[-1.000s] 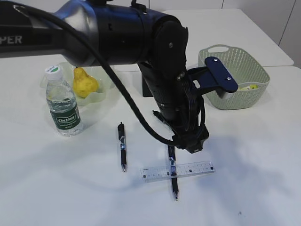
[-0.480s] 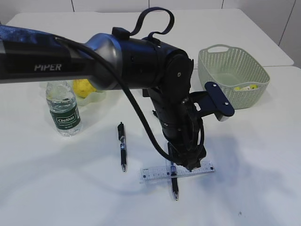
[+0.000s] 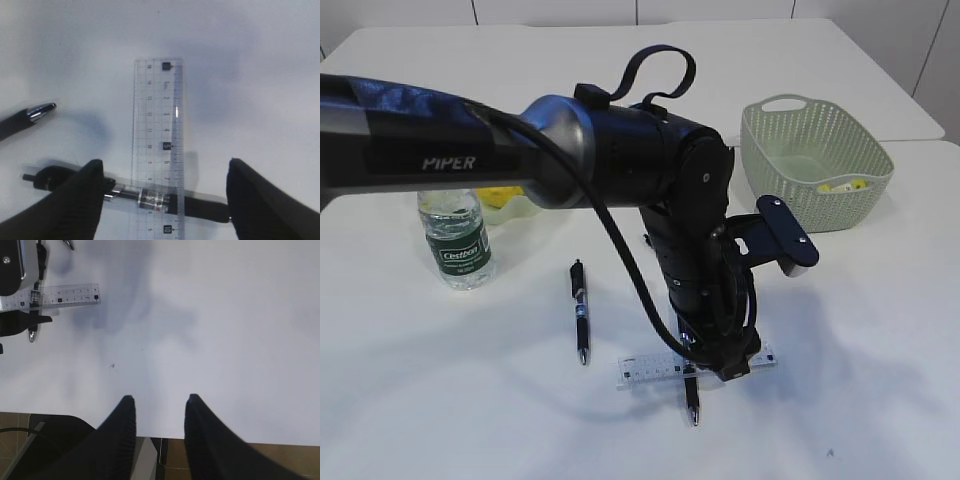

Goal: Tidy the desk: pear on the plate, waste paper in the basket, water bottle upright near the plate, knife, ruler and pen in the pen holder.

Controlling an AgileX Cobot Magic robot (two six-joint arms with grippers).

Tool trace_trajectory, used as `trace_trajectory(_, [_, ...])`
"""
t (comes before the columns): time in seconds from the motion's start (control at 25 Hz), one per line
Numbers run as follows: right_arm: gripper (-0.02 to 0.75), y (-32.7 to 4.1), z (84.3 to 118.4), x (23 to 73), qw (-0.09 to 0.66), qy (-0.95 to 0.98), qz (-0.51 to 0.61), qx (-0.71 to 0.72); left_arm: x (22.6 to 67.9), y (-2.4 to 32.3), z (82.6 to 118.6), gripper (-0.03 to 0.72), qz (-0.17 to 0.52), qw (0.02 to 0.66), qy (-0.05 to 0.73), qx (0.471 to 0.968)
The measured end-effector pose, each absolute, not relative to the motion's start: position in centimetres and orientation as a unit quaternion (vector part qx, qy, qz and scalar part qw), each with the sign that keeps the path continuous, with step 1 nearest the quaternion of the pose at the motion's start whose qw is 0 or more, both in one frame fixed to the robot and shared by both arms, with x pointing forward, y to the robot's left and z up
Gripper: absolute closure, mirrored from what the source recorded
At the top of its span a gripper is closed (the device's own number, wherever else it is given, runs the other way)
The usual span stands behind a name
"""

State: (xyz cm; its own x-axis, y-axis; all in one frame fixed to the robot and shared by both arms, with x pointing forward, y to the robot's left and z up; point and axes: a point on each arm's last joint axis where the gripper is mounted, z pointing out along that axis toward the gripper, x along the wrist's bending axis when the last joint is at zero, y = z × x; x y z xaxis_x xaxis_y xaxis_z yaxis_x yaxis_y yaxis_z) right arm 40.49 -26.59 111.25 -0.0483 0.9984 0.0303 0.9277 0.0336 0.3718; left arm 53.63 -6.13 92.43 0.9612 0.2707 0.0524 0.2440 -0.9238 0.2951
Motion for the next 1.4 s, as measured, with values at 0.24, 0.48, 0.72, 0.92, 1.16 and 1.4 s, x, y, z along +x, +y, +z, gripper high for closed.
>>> trace_trajectory(0.24, [0.458,-26.6,111.2,40.5,0.120,0.709,0.147,0.679,53.6,-6.2,92.3,0.148,0.046,0.145,0.125,0.980])
trace_trajectory(0.48, [0.458,-26.7,111.2,40.5,0.120,0.706,0.147,0.682,53.8,-6.4,91.8,0.148,0.051,0.150,0.119,0.980])
trace_trajectory(0.72, [0.458,-26.7,111.2,40.5,0.120,0.706,0.147,0.682,53.9,-6.6,90.8,0.148,0.051,0.148,0.119,0.980])
trace_trajectory(0.92, [0.458,-26.7,111.2,40.5,0.120,0.706,0.147,0.682,54.0,-6.6,90.3,0.148,0.049,0.146,0.119,0.981])
trace_trajectory(1.16, [0.458,-26.7,111.2,40.5,0.120,0.706,0.148,0.682,54.0,-6.6,89.0,0.148,0.043,0.135,0.115,0.983])
trace_trajectory(1.4, [0.458,-26.7,111.2,40.5,0.120,0.706,0.148,0.682,54.0,-6.6,88.9,0.148,0.048,0.131,0.108,0.984])
